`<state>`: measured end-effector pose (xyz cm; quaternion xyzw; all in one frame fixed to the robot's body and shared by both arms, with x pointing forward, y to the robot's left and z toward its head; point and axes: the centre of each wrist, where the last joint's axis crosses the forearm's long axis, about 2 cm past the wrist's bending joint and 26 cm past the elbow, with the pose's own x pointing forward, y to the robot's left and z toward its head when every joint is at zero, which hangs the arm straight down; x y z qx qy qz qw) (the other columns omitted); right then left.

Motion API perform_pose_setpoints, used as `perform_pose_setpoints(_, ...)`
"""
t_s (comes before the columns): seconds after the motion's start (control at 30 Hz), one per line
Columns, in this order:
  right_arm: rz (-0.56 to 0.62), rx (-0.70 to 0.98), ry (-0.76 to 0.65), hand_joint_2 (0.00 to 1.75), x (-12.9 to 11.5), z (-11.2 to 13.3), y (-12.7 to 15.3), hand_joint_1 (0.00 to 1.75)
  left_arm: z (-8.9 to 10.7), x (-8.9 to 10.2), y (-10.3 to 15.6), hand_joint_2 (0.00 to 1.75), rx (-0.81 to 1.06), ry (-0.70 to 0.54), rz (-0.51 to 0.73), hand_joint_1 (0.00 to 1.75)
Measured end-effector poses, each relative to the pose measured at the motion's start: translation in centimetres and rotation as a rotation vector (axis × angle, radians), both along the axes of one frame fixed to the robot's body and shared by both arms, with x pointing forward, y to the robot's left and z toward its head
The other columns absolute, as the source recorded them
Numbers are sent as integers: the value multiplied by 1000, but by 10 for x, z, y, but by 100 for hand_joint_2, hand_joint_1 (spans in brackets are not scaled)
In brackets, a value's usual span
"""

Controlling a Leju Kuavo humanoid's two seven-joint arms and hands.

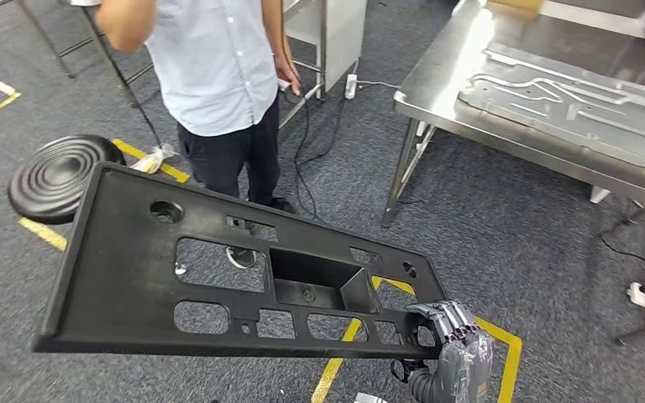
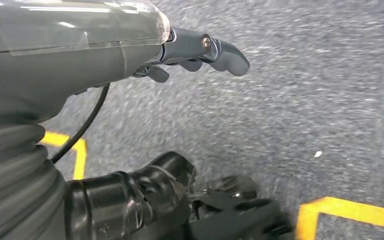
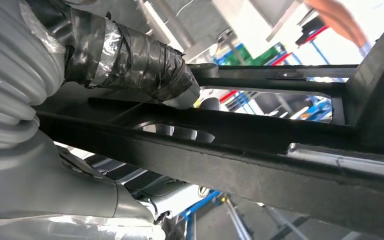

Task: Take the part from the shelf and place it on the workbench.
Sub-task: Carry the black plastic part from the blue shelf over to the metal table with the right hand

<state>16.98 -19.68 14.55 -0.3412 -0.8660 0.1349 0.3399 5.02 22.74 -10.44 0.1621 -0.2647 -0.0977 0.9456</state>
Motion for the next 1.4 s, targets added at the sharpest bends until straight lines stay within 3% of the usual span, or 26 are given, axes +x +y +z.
perform_pose_setpoints(1.4,56,0,0,175,11,-1,5,175,-1,3,9,175,20,61,56,0)
